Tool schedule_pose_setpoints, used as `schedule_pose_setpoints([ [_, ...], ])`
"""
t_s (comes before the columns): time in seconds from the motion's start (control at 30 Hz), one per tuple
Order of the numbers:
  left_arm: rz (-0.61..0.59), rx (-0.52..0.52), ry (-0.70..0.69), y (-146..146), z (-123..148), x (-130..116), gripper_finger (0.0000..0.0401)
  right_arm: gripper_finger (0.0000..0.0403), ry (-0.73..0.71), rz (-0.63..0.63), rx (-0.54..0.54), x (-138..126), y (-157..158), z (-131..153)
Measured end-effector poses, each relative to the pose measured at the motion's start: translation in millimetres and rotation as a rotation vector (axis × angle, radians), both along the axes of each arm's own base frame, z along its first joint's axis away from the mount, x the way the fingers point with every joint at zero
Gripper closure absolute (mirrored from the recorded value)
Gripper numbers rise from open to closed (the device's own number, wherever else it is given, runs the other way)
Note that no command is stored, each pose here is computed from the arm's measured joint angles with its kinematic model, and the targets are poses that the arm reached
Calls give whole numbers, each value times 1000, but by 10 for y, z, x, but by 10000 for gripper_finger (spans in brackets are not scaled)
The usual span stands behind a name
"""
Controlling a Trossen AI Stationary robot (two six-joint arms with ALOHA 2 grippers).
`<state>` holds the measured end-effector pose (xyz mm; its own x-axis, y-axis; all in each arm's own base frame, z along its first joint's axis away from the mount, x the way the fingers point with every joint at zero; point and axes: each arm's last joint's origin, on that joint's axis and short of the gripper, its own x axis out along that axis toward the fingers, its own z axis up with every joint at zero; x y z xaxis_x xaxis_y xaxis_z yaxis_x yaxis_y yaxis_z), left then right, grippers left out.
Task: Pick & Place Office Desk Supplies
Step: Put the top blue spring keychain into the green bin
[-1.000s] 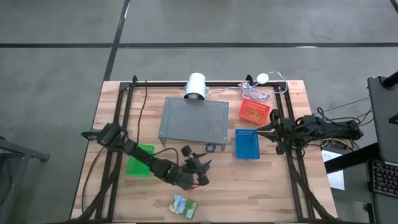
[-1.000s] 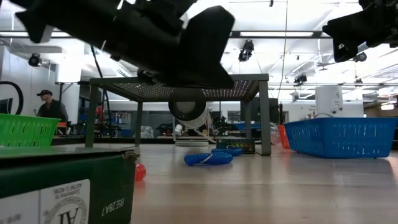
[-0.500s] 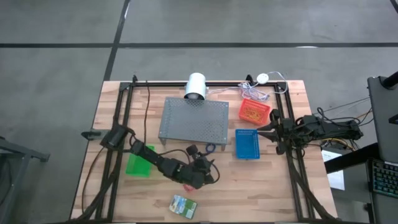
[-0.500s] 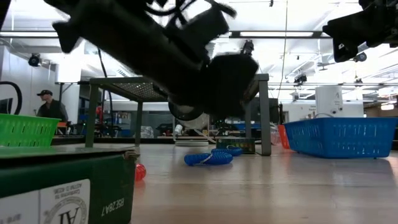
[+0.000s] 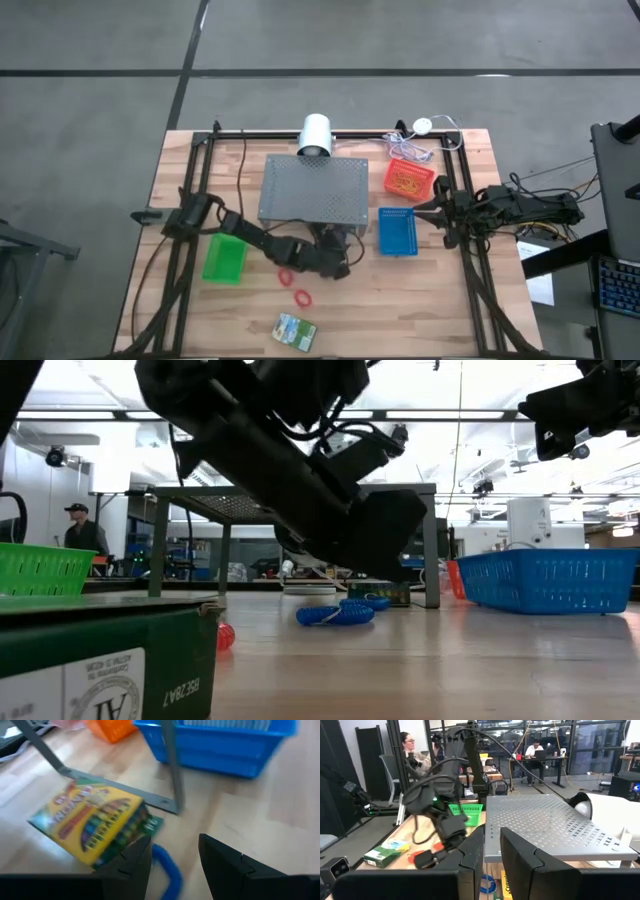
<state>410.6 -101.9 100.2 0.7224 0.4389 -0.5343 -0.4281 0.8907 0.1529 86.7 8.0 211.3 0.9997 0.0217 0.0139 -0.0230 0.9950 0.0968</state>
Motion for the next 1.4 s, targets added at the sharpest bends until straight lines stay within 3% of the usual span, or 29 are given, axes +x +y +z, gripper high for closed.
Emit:
schedule_pose_setpoints([
  [0.6, 52, -6, 71, 123, -66, -38, 235, 339, 0, 0, -1, 0, 0, 0],
  [0.9, 72, -99, 105, 219, -108, -49, 235, 339, 0, 0, -1, 0, 0, 0],
  [1.4, 44, -112, 113, 99, -113, -81, 236, 339, 0, 0, -1, 0, 0, 0],
])
